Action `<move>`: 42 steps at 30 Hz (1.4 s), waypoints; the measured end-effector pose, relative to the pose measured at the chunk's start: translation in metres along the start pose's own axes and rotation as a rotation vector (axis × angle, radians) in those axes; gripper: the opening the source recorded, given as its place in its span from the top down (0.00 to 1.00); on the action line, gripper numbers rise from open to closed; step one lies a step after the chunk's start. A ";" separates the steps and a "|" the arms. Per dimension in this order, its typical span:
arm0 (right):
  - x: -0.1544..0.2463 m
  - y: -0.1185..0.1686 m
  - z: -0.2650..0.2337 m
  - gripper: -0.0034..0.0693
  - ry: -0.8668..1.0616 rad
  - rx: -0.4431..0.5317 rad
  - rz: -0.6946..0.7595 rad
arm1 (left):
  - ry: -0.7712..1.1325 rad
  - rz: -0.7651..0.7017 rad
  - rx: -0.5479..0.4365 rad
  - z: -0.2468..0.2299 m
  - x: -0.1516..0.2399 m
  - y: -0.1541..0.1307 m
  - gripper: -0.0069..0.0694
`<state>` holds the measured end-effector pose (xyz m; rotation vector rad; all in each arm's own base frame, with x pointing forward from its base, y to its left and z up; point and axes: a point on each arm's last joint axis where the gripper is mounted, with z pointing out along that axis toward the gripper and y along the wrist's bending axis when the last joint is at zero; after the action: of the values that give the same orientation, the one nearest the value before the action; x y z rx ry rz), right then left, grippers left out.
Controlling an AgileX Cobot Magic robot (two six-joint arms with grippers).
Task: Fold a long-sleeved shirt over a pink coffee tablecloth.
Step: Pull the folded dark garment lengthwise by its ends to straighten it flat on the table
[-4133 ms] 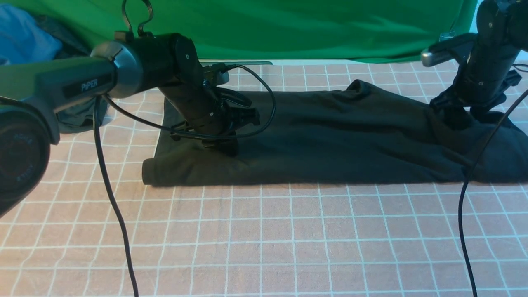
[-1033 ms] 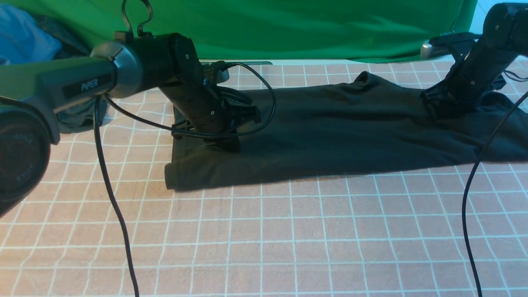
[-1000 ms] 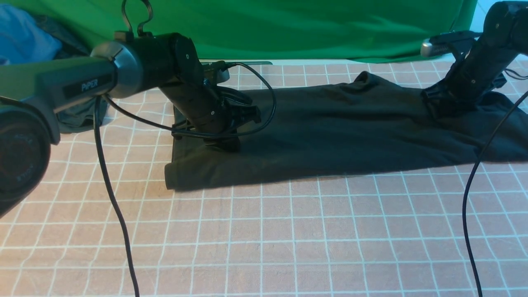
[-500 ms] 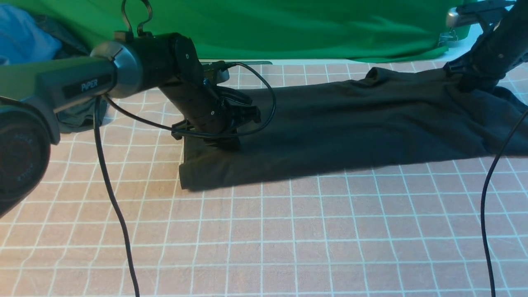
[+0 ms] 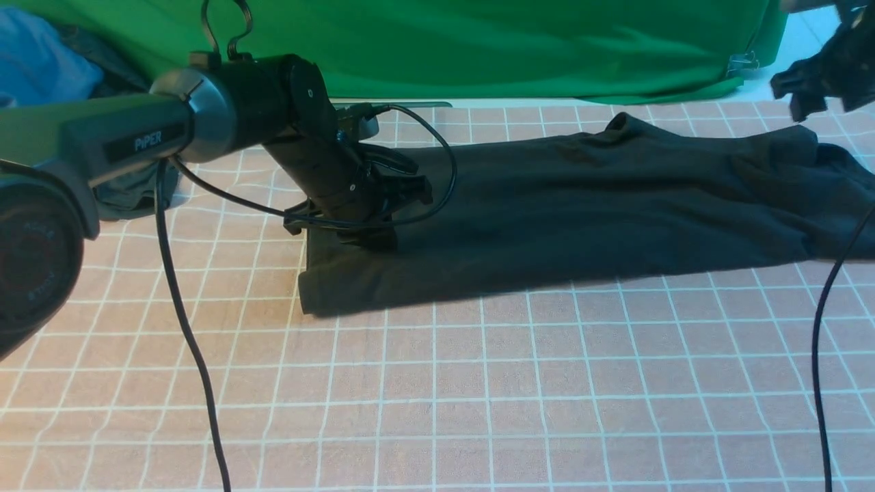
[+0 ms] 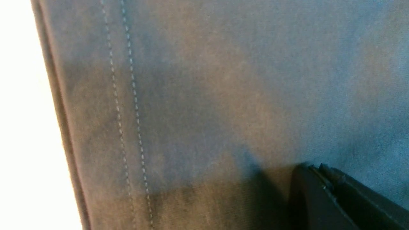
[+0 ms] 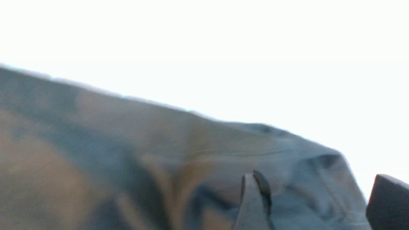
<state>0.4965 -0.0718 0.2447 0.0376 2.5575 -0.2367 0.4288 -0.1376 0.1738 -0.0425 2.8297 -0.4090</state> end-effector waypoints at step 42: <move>-0.003 -0.040 0.059 0.70 -0.211 -0.055 0.078 | 0.013 0.012 -0.014 0.000 0.001 0.001 0.89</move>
<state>0.5276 -0.1218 0.2043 0.0865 2.3459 -0.1330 0.4277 -0.1364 0.1731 -0.0264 2.8444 -0.3879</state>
